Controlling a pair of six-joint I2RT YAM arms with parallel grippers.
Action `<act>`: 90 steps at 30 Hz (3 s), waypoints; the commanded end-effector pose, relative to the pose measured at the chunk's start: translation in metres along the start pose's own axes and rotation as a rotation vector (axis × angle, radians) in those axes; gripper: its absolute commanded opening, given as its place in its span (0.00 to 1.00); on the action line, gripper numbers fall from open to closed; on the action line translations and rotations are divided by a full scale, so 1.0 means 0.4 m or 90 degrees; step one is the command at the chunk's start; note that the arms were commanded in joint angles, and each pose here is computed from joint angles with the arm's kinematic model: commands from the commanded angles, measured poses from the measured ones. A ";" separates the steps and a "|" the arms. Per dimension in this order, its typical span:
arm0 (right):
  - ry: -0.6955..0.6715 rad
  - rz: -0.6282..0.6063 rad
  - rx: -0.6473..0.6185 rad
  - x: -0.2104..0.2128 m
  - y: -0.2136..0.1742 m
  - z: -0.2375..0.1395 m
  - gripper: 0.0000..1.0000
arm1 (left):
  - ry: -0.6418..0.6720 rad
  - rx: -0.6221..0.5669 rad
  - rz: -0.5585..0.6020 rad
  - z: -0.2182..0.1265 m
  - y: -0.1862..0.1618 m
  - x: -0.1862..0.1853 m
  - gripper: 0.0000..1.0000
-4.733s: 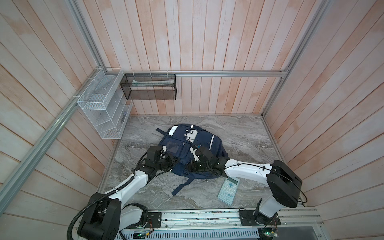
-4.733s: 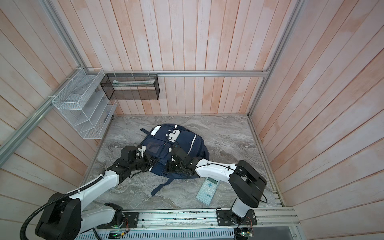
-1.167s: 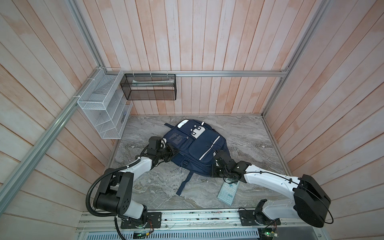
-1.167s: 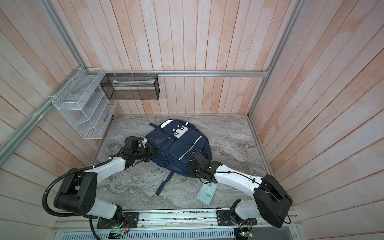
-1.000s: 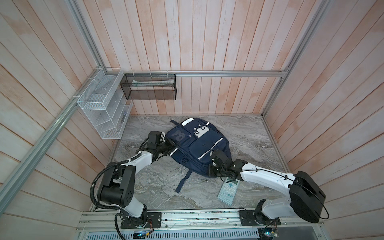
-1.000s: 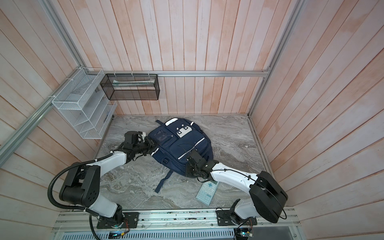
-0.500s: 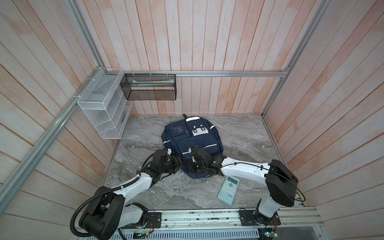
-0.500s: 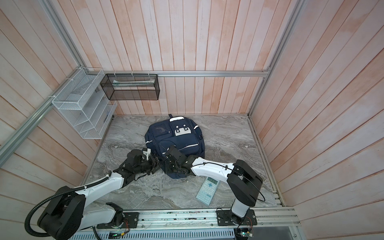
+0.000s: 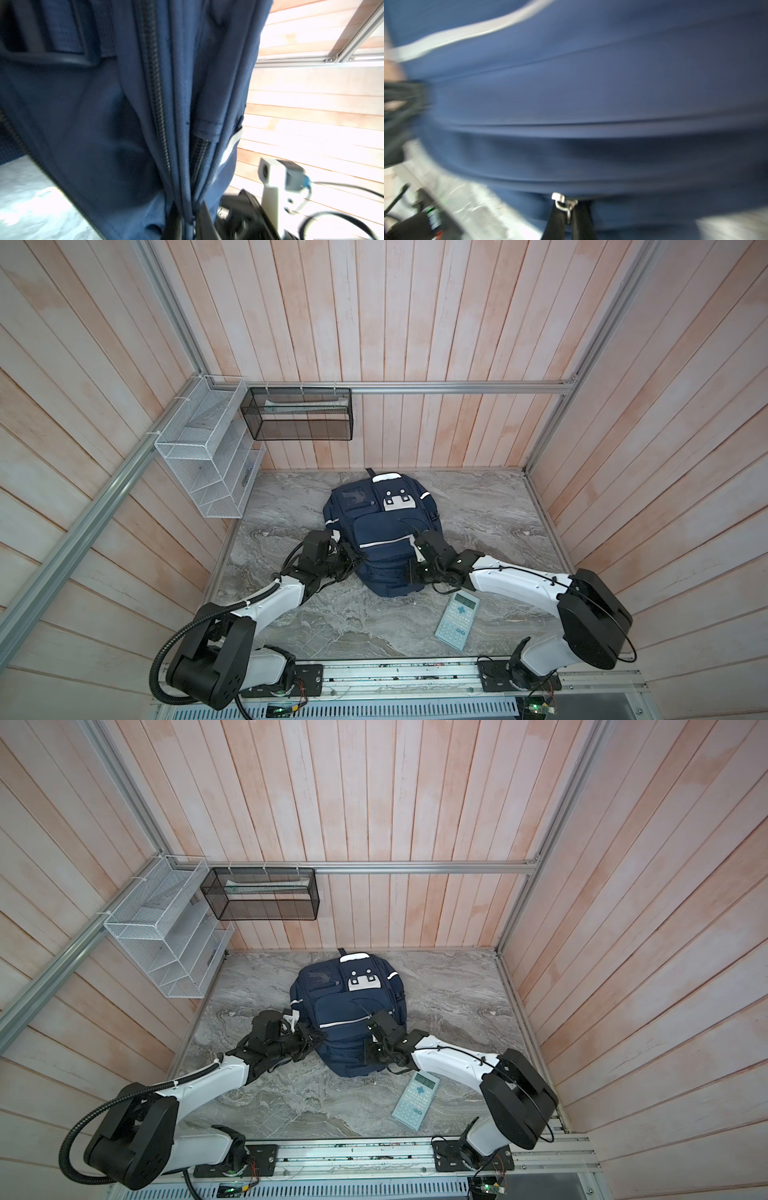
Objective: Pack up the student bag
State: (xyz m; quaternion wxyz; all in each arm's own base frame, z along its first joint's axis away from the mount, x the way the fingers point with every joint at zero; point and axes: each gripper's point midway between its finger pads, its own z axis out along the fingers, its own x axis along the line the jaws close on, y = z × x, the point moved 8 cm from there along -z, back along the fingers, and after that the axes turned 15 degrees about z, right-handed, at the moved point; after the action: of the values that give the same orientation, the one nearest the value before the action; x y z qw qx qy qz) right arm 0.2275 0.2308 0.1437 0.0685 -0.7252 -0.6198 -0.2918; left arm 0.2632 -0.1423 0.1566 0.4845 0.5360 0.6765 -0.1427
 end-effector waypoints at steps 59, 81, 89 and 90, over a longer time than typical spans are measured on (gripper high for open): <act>-0.168 0.027 -0.038 -0.191 0.097 -0.062 0.00 | 0.039 -0.029 0.069 -0.115 0.076 0.033 0.00; -0.041 -0.229 -0.265 0.049 0.173 -0.235 0.55 | 0.056 -0.041 0.141 -0.092 0.236 -0.001 0.33; 0.119 -0.598 -0.242 0.181 0.163 -0.182 0.49 | 0.112 -0.082 0.190 -0.180 0.200 -0.068 0.54; 0.111 -0.635 -0.241 0.193 0.154 -0.170 0.50 | 0.118 -0.086 0.194 -0.192 0.185 -0.077 0.58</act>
State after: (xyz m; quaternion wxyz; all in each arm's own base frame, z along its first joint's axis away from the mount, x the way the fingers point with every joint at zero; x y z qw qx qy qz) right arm 0.2682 0.2266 0.2444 -0.1376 -0.4429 -0.7741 -0.4309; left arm 0.2994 -0.0767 0.2189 0.4678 0.5992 0.6495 -0.0162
